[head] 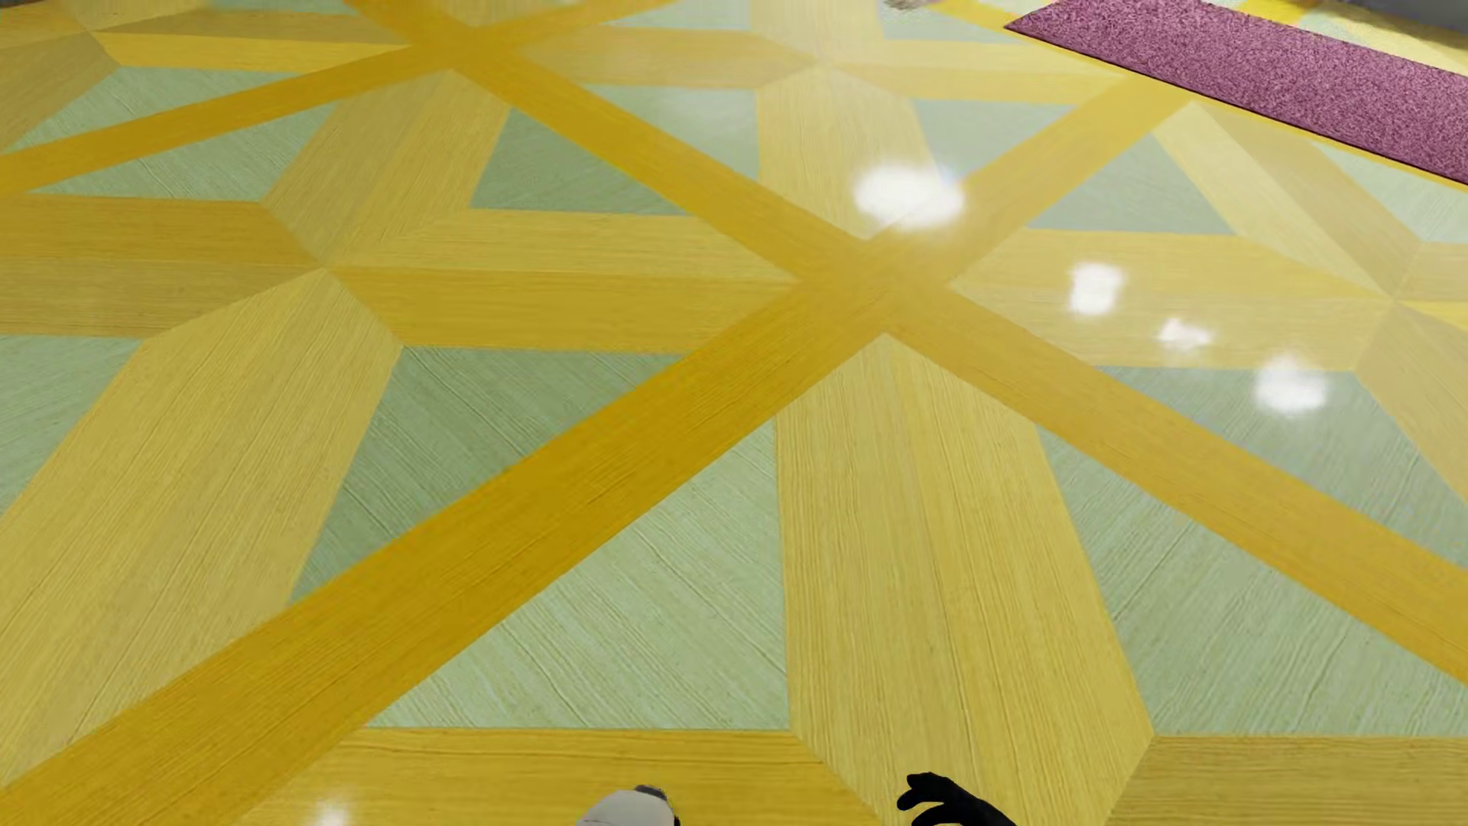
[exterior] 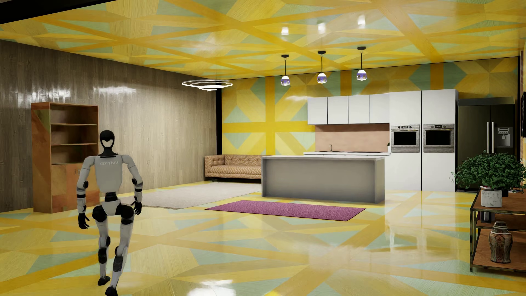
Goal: Walk to the counter
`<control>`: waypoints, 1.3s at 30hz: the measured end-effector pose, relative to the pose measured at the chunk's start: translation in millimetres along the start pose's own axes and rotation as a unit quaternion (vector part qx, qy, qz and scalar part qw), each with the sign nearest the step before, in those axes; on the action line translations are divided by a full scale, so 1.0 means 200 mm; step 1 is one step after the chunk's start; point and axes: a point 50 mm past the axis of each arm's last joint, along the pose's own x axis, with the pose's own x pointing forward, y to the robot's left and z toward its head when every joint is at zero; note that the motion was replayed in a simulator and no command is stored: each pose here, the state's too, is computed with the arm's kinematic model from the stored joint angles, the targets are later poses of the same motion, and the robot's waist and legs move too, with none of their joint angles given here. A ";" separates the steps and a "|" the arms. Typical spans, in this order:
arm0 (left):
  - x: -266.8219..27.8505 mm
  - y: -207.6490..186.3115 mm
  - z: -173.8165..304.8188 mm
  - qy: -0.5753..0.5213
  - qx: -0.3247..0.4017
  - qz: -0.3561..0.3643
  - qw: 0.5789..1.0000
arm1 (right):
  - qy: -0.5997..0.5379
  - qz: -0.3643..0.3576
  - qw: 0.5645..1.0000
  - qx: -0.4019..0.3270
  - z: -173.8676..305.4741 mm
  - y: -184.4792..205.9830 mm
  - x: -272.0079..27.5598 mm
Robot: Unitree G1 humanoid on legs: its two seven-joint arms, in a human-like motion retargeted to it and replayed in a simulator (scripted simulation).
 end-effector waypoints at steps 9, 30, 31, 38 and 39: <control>0.02 0.13 0.27 -0.086 0.008 0.031 0.996 | 0.147 0.107 0.983 -0.003 -0.41 0.39 -0.18; -0.04 0.05 -0.17 0.055 -0.033 0.022 0.998 | 0.083 0.065 0.994 0.000 -0.23 0.24 -0.08; -0.03 0.03 -0.14 0.047 -0.033 0.017 0.998 | 0.087 0.080 0.993 -0.006 -0.25 0.29 -0.09; -0.03 0.13 0.18 -0.086 0.001 0.034 0.996 | 0.195 0.128 0.972 -0.005 -0.57 0.46 -0.31; -0.03 0.16 0.21 -0.094 0.008 0.041 0.995 | 0.221 0.131 0.967 -0.003 -0.63 0.47 -0.37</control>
